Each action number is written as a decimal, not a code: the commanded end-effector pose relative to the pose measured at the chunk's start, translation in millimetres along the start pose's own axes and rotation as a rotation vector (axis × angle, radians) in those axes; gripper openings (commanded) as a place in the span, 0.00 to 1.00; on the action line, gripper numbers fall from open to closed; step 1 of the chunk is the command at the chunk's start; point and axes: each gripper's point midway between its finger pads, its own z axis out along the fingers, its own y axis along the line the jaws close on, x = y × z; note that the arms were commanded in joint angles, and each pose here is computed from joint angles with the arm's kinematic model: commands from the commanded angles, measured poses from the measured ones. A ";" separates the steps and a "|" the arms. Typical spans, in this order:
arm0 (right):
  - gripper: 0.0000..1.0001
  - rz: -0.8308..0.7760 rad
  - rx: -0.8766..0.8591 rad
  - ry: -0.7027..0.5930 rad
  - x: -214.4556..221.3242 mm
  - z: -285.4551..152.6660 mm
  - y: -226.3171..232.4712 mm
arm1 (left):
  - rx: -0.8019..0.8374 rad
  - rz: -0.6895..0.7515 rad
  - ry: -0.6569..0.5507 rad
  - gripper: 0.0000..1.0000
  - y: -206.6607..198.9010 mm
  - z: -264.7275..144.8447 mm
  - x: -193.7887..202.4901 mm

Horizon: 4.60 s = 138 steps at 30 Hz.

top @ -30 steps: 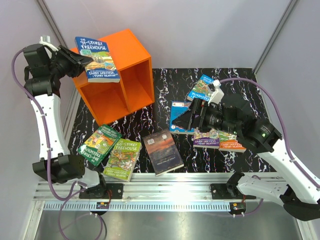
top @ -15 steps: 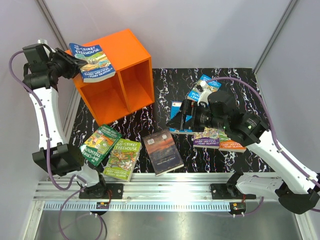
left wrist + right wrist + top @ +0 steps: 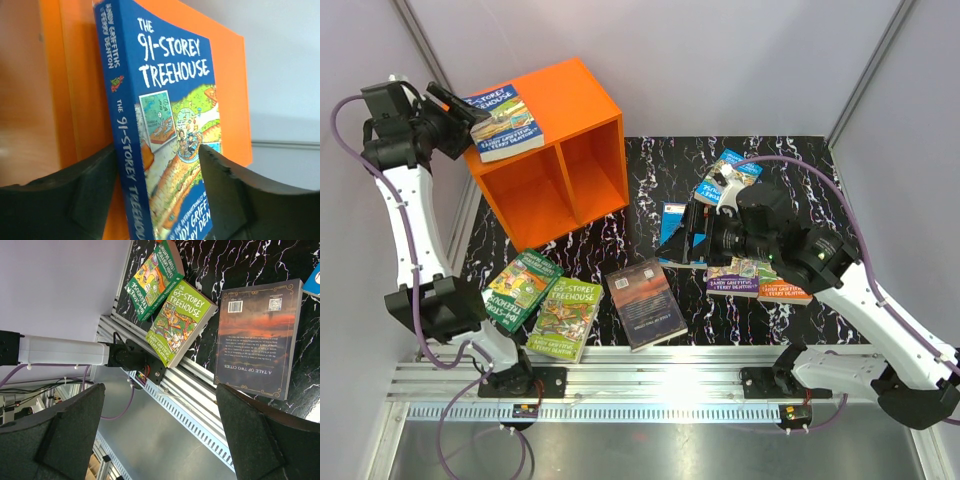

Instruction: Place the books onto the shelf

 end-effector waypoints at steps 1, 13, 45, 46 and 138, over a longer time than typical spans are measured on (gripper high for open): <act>1.00 -0.024 -0.016 -0.015 -1.7 -5.7 2.3 | -0.151 0.017 -0.036 0.74 25.6 -11.8 -9.1; 1.00 0.001 0.067 0.077 20.0 15.3 -27.0 | -0.401 0.068 -0.140 0.86 57.3 -59.0 -16.3; 1.00 0.267 0.345 0.508 148.9 153.9 -199.5 | -0.305 0.108 0.125 0.86 105.3 -115.4 184.7; 1.00 0.270 0.360 0.506 150.6 153.9 -203.8 | -0.279 0.113 0.126 0.86 106.1 -121.2 193.9; 0.00 0.232 -0.535 -0.060 -41.1 -4.5 94.1 | 0.792 0.130 0.450 0.00 -125.8 -180.8 321.9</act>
